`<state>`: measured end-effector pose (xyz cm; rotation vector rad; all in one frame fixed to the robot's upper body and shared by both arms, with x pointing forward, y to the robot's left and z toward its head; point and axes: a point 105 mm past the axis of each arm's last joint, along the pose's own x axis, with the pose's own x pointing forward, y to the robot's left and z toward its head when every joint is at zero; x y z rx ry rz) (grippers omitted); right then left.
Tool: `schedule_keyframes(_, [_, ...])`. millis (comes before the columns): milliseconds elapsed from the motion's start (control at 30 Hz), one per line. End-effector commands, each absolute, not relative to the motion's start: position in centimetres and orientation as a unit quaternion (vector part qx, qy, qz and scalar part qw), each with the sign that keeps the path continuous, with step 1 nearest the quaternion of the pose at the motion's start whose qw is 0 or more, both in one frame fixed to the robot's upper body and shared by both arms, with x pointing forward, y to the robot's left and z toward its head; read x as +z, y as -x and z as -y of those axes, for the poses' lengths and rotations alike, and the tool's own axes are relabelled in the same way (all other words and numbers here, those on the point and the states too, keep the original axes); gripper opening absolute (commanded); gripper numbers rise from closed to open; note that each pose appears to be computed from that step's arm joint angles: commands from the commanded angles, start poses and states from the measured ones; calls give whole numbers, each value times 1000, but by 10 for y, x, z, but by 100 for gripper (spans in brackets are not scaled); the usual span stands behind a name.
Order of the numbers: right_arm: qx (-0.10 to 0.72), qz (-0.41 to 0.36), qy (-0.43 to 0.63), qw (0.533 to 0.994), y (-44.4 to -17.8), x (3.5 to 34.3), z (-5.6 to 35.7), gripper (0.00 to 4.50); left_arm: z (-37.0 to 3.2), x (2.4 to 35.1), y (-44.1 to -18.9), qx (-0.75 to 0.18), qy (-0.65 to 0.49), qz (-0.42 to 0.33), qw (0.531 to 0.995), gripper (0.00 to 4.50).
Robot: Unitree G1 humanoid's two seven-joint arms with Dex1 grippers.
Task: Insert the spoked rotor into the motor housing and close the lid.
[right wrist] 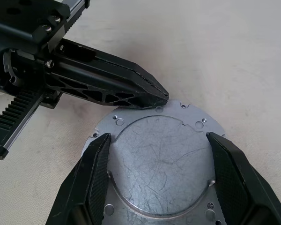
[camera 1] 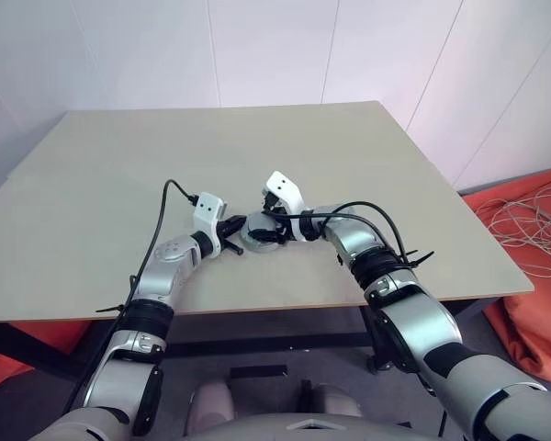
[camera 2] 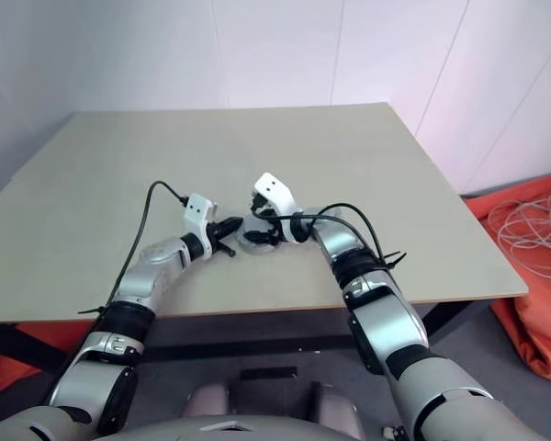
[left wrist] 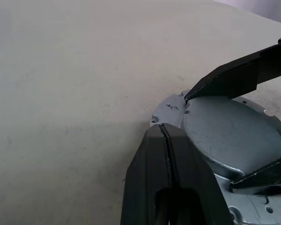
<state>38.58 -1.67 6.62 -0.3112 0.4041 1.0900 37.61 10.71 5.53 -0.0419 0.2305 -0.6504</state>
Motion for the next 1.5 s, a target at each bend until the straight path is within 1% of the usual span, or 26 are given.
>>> schedule_keyframes(33, [507, -232, 154, 816, -379, 45, 24, 312, -101, 54, -374, -332, 17, -123, 935, 0])
schedule_keyframes(67, [509, -230, 152, 815, -379, 46, 24, 312, -101, 54, -375, -332, 17, -123, 935, 0])
schedule_keyframes(133, [520, -228, 147, 810, -376, 48, 22, 388, -101, 54, -374, -332, 17, -122, 935, 0])
schedule_keyframes(200, [533, -229, 143, 802, -372, 49, 20, 447, -101, 54, -374, -332, 15, -123, 935, 0])
schedule_keyframes(733, [544, -220, 140, 798, -365, 58, 21, 447, -93, 55, -373, -346, 20, -128, 929, 0])
schedule_keyframes(933, [545, -200, 140, 802, -365, 73, 30, 447, -89, 58, -373, -355, 20, -124, 926, 0])
schedule_keyframes(1033, [544, -183, 124, 809, -365, 87, 34, 447, -87, 60, -373, -361, 20, -121, 924, 0])
schedule_keyframes(1167, [537, -168, 80, 823, -366, 104, 40, 447, -86, 61, -372, -365, 21, -120, 923, 0])
schedule_keyframes(1300, [518, -167, -10, 839, -368, 123, 53, 447, -85, 61, -372, -367, 20, -120, 922, 0])
schedule_keyframes(1333, [506, -170, -30, 845, -371, 125, 59, 447, -85, 62, -372, -368, 20, -119, 922, 0])
schedule_keyframes(1500, [464, -200, -155, 849, -371, 131, 83, 447, -83, 62, -372, -372, 20, -119, 920, 0])
